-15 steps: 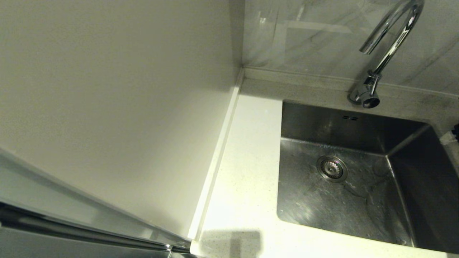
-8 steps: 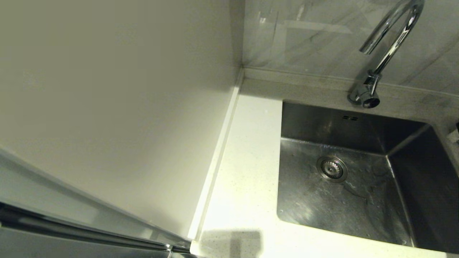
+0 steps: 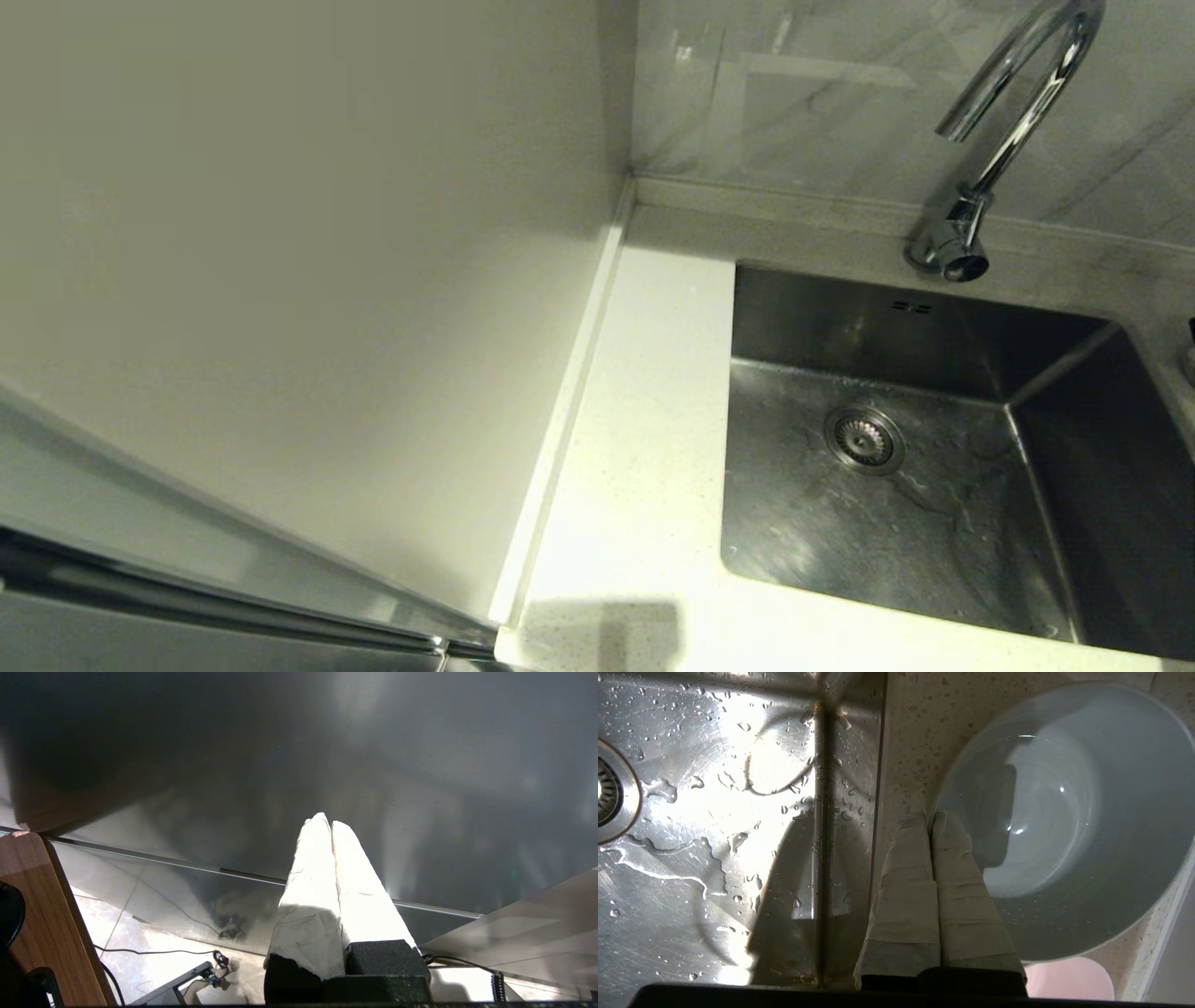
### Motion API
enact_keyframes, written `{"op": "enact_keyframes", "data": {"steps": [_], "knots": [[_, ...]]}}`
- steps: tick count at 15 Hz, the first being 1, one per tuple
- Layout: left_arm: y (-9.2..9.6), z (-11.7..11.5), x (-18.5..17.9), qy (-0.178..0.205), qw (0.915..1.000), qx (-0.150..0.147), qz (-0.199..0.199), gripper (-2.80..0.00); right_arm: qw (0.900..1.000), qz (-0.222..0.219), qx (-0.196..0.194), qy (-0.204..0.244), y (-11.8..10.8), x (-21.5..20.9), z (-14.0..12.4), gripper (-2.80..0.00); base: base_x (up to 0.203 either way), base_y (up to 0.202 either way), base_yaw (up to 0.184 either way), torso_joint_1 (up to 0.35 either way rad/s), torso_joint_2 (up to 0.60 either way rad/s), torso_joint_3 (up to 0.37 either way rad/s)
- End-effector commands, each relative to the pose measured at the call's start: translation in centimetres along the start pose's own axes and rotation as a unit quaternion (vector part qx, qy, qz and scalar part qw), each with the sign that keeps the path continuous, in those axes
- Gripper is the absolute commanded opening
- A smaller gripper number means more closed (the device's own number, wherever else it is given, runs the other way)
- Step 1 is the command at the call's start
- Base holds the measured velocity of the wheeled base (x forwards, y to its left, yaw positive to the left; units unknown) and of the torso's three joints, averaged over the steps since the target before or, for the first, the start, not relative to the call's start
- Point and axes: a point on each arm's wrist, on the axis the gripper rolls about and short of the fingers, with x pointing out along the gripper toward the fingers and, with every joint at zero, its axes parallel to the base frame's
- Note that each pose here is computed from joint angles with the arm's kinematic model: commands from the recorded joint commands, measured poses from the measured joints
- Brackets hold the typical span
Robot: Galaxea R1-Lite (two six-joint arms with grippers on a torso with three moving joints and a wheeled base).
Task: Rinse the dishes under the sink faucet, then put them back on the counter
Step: Put a bowl into the sink
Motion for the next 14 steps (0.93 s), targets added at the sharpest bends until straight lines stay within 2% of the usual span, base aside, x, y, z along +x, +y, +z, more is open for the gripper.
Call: {"op": "enact_keyframes", "data": {"steps": [1,6,9,14], "knots": [[0.0,-0.1,0.0,0.001,1.0,0.0,0.0,-2.8,1.0,0.009,-0.001,-0.002,0.0,0.0,0.0,-2.8,0.0,0.0,0.0,0.0,0.0,0.0],[0.0,-0.1,0.0,0.001,1.0,0.0,0.0,-2.8,0.998,0.044,-0.006,-0.033,0.2,-1.3,0.6,-2.8,0.0,0.0,0.0,0.0,0.0,0.0],[0.0,-0.1,0.0,0.001,1.0,0.0,0.0,-2.8,0.997,0.05,-0.01,-0.052,0.5,-2.8,1.2,-2.8,0.0,0.0,0.0,0.0,0.0,0.0],[0.0,-0.1,0.0,0.001,1.0,0.0,0.0,-2.8,0.993,0.079,-0.017,-0.087,1.1,-6.6,1.5,-2.8,0.0,0.0,0.0,0.0,0.0,0.0]]}}
